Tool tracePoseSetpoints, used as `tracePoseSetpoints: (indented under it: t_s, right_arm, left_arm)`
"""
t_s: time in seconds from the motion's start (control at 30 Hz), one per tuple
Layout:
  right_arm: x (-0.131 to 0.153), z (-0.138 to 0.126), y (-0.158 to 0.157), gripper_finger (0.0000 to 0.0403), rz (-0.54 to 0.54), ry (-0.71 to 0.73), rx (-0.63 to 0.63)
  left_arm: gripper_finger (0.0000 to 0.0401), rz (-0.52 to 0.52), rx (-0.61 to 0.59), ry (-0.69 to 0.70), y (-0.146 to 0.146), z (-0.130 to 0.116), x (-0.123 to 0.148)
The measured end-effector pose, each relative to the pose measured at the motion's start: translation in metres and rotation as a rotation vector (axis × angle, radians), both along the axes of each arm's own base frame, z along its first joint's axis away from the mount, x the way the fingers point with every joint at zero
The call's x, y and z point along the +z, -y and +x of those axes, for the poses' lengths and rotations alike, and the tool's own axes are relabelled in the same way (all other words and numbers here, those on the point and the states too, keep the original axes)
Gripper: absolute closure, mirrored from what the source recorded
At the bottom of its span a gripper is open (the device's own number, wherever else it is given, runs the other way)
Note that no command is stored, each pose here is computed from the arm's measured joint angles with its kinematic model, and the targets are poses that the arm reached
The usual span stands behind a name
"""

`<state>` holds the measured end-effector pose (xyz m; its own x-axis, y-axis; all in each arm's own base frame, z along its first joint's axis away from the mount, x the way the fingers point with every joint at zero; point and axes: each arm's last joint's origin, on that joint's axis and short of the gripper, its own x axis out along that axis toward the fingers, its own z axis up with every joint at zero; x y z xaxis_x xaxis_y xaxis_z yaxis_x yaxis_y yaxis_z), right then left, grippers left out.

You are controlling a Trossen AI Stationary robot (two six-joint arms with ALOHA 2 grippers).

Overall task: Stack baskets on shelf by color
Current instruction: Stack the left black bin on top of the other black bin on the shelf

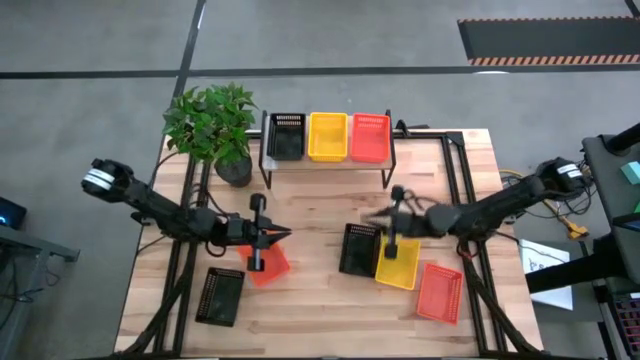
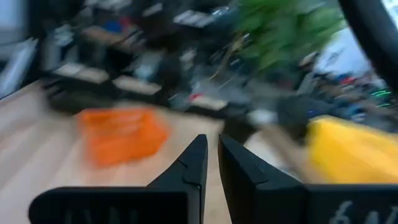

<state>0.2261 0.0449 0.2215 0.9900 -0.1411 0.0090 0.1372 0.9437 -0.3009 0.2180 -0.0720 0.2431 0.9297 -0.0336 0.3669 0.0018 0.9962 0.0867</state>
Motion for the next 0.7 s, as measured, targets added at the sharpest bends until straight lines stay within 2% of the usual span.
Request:
tracePoseSetpoints:
  t_s: [0.13,0.27,0.5,0.7]
  right_arm:
    - [0.014,-0.009,0.018,0.0372,-0.019,0.038,-0.037]
    - [0.016,-0.022,0.019,0.0372,0.003,-0.031,0.023]
    - [0.025,-0.037,0.023,0.0372,-0.006,-0.019,-0.033]
    - [0.009,-0.041,0.024,0.0372,0.019,-0.077,-0.027]
  left_arm:
    - [0.0391,-0.004,0.000,0.008,0.005,0.013,0.004]
    - [0.0391,-0.002,0.000,0.002,0.008,0.023,0.005]
    - [0.0391,0.007,0.013,-0.027,0.010,0.030,-0.002]
    - [0.0391,0.003,0.026,-0.033,0.011,0.032,-0.003]
